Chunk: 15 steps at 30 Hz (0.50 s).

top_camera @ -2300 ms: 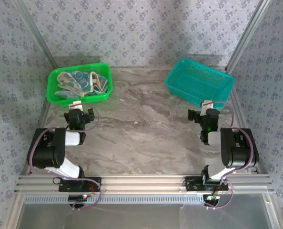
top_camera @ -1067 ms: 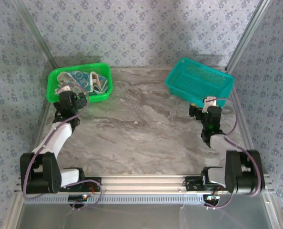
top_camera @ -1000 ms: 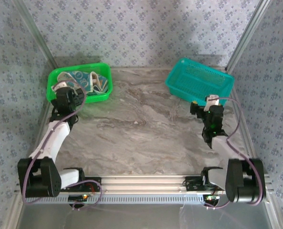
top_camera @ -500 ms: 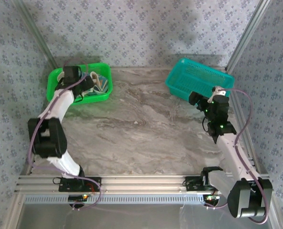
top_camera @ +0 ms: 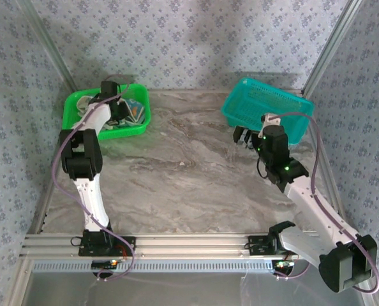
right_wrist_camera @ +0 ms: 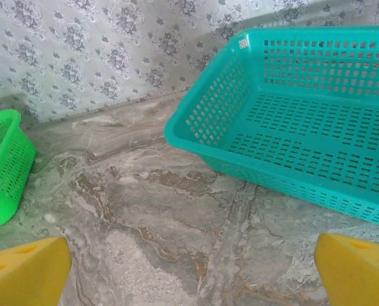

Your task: Fold and stack the towels

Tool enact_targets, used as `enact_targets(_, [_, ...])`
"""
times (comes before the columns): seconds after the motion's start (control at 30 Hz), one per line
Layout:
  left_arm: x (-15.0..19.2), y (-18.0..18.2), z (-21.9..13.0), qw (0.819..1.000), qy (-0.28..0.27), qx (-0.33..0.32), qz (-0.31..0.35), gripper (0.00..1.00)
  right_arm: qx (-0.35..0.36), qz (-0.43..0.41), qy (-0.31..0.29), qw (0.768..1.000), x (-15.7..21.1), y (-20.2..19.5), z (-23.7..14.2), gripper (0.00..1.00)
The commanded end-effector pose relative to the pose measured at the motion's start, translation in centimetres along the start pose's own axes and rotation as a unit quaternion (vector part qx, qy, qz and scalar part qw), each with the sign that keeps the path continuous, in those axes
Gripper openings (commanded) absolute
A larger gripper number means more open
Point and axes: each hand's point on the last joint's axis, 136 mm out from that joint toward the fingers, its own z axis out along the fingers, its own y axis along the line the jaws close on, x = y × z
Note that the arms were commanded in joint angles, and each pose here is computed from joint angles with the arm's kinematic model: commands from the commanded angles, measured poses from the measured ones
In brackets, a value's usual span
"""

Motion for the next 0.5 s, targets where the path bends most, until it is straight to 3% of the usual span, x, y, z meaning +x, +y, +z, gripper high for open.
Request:
enact_targets(0.0, [-4.3, -0.4, -5.9, 0.998, -0.064, -0.001, 0.004, 0.0, 0.01, -0.013, -0.011, 1.0, -1.1, 0.4, -0.3, 1.0])
enact_targets(0.23, [-9.4, -1.5, -18.6, 0.986, -0.167, -0.001, 0.008, 0.0, -0.019, -0.023, -0.011, 1.0, -1.4, 2.6, 0.5, 1.0])
enact_targets(0.47, [-12.8, -6.4, -32.4, 0.963, -0.254, 0.083, 0.027, 0.0, -0.046, -0.026, -0.005, 0.999, -1.5, 4.6, 1.8, 1.0])
